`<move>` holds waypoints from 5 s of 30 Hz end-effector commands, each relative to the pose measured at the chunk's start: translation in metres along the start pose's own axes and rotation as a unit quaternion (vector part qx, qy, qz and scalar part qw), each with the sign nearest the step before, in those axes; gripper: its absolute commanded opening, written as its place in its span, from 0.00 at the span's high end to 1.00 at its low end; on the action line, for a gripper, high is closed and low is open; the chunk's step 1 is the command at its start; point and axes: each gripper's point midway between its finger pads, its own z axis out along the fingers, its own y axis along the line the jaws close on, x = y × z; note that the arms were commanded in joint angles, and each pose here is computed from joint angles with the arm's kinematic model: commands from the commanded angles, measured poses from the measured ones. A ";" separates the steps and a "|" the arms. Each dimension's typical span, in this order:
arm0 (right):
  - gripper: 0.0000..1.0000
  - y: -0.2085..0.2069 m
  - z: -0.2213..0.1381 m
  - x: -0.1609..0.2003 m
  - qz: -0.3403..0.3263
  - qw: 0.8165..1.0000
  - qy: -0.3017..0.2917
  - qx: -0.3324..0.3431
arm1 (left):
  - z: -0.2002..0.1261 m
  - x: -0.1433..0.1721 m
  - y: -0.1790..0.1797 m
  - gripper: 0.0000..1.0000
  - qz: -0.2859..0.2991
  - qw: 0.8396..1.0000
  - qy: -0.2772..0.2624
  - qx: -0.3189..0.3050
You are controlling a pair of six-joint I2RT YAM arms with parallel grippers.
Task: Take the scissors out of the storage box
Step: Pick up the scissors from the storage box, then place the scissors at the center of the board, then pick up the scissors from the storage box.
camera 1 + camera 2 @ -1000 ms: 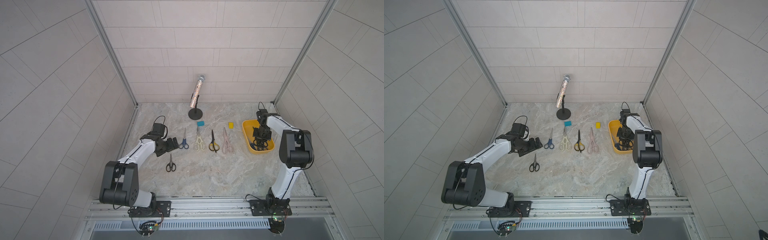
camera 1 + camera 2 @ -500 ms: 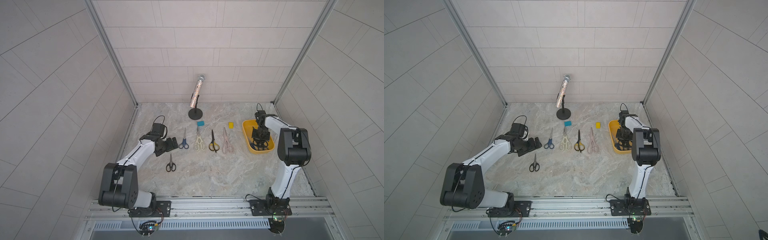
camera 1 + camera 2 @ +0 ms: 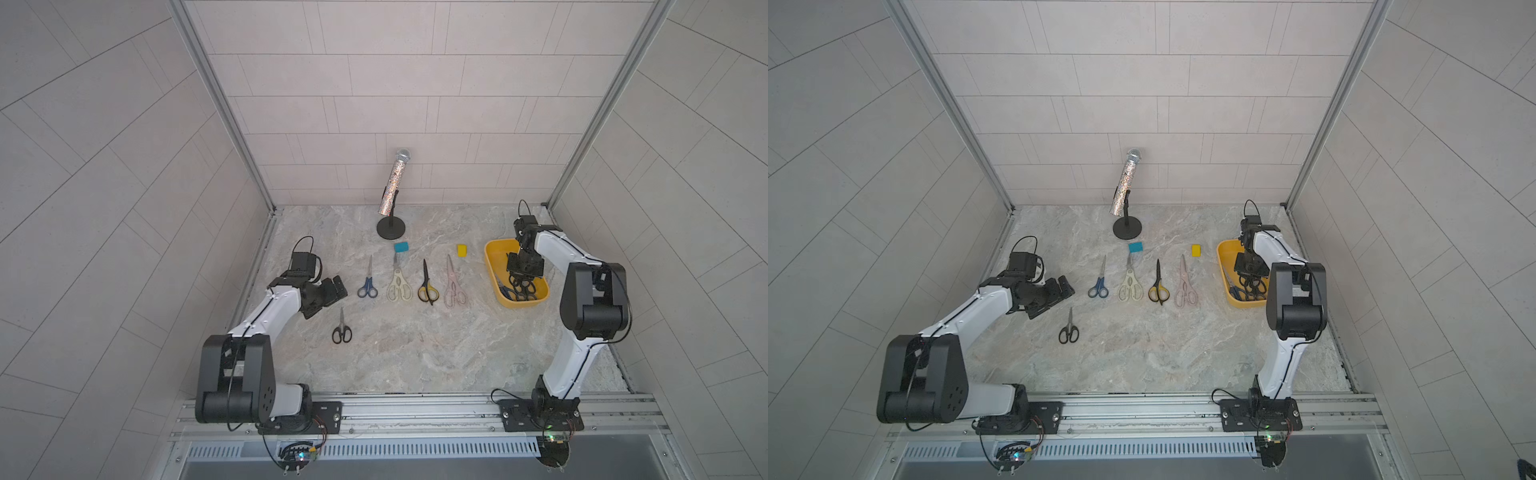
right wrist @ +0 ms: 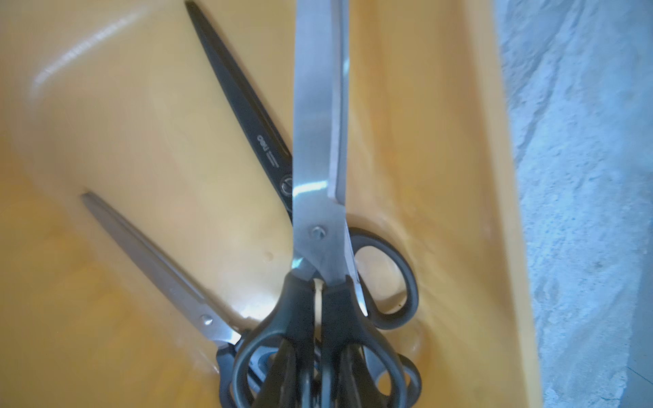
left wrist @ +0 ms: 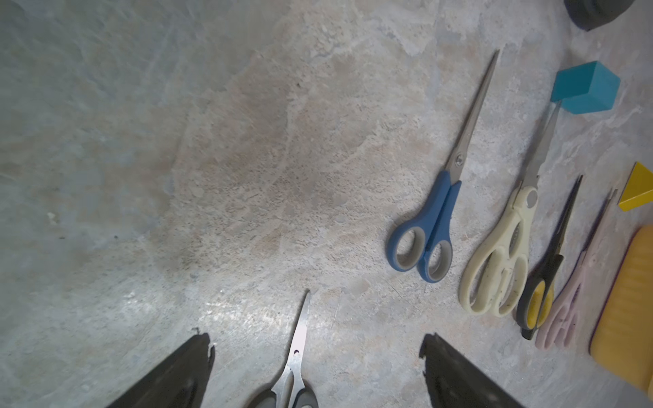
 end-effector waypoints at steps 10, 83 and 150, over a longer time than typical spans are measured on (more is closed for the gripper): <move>0.99 0.068 -0.102 0.035 -0.056 0.991 -0.095 -0.082 | -0.012 -0.011 -0.011 0.00 -0.006 0.998 -0.042 0.043; 0.70 0.378 -0.091 0.360 -0.183 0.958 0.019 -0.222 | -0.052 -0.045 0.018 0.00 -0.041 0.989 -0.142 0.026; 0.75 0.008 0.040 0.005 0.062 0.995 0.062 -0.043 | 0.021 -0.022 -0.058 0.00 0.055 0.998 -0.013 0.027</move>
